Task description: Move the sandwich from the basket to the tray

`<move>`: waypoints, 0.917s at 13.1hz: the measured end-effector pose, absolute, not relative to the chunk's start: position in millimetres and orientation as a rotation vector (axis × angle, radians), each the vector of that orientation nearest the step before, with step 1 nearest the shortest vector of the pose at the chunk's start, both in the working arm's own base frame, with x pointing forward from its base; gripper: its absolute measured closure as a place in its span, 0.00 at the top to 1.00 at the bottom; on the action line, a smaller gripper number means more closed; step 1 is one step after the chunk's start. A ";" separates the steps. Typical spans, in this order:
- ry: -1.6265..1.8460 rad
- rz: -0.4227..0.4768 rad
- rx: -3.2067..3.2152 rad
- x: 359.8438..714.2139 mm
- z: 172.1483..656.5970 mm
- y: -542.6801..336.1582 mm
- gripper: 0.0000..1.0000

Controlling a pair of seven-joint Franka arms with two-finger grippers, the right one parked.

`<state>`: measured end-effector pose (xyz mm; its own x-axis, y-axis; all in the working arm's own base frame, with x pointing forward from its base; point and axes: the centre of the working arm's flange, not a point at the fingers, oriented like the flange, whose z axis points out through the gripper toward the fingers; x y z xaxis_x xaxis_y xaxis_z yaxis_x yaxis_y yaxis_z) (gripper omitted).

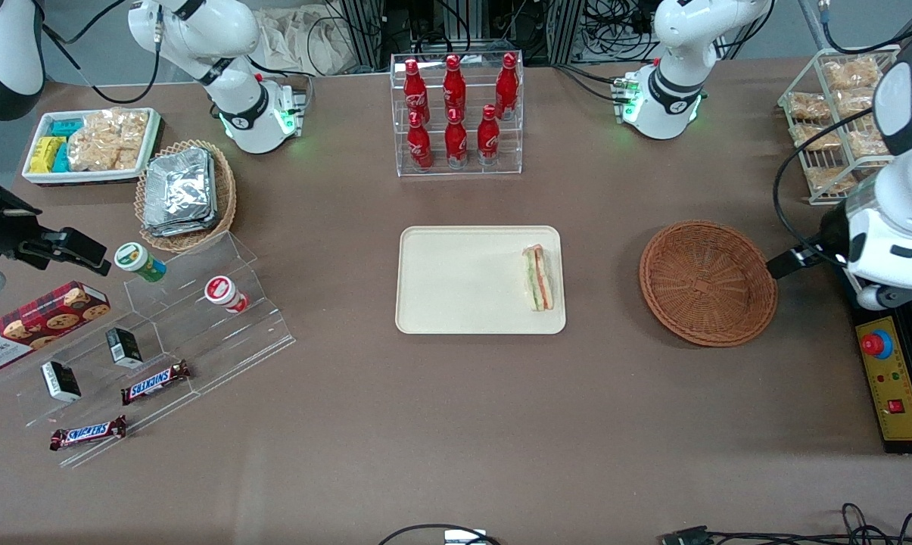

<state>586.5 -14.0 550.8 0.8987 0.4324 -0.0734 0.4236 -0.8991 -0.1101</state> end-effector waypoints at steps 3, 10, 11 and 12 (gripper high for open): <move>-0.731 0.195 -3.009 585.3 545.1 57.6 1.00; -0.634 0.166 -3.094 556.2 572.8 40.1 1.00; -0.615 0.169 -3.107 548.3 573.5 31.0 1.00; -0.603 0.170 -3.111 541.7 573.6 26.1 1.00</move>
<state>541.7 26.1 573.6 0.9221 0.3707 -0.1108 0.3741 -0.9273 0.0108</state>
